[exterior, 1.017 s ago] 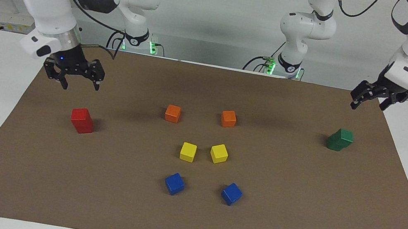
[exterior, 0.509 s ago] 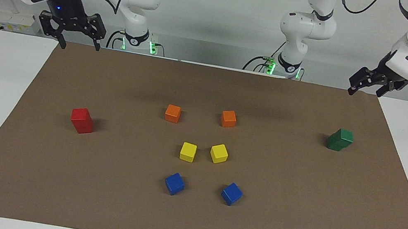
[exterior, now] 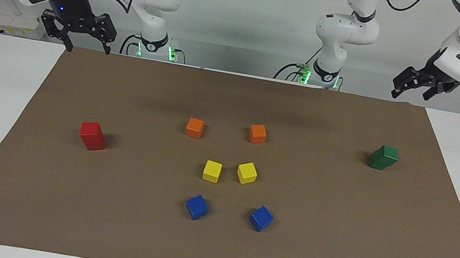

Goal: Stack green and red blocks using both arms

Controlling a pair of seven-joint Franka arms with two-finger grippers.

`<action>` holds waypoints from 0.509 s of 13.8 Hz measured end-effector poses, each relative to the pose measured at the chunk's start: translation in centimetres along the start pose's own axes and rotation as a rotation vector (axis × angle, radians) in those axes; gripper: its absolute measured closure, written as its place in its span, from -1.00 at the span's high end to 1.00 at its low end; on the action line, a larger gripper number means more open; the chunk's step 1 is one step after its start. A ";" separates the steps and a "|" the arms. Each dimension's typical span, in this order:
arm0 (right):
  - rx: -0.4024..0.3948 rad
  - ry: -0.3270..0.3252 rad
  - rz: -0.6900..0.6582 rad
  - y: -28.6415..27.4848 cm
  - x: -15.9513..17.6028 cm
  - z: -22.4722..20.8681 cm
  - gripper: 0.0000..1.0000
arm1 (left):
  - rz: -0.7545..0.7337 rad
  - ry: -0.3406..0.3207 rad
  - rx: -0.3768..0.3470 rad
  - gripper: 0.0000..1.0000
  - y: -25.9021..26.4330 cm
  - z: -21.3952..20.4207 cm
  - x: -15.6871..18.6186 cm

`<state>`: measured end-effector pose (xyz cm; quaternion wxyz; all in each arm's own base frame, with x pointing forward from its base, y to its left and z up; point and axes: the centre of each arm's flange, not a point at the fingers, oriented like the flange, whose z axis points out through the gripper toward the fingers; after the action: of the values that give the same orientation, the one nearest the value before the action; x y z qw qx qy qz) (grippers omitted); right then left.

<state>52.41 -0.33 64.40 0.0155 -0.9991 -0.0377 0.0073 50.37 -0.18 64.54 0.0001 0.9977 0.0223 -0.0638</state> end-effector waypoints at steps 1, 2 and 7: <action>0.000 -0.001 0.001 0.0 0.0 0.0 1.00 | 0.000 -0.003 0.000 1.00 0.0 0.1 -0.2; 0.000 -0.001 0.002 0.0 0.0 0.0 1.00 | 0.001 -0.004 0.000 1.00 0.0 0.2 -0.4; -0.003 -0.001 0.016 0.2 0.0 0.0 1.00 | -0.001 -0.020 -0.001 1.00 0.0 1.1 0.5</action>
<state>52.40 -0.50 64.39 0.0141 -0.9994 -0.0296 0.0078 50.68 -0.18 63.38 0.0006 0.9970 0.0227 -0.0737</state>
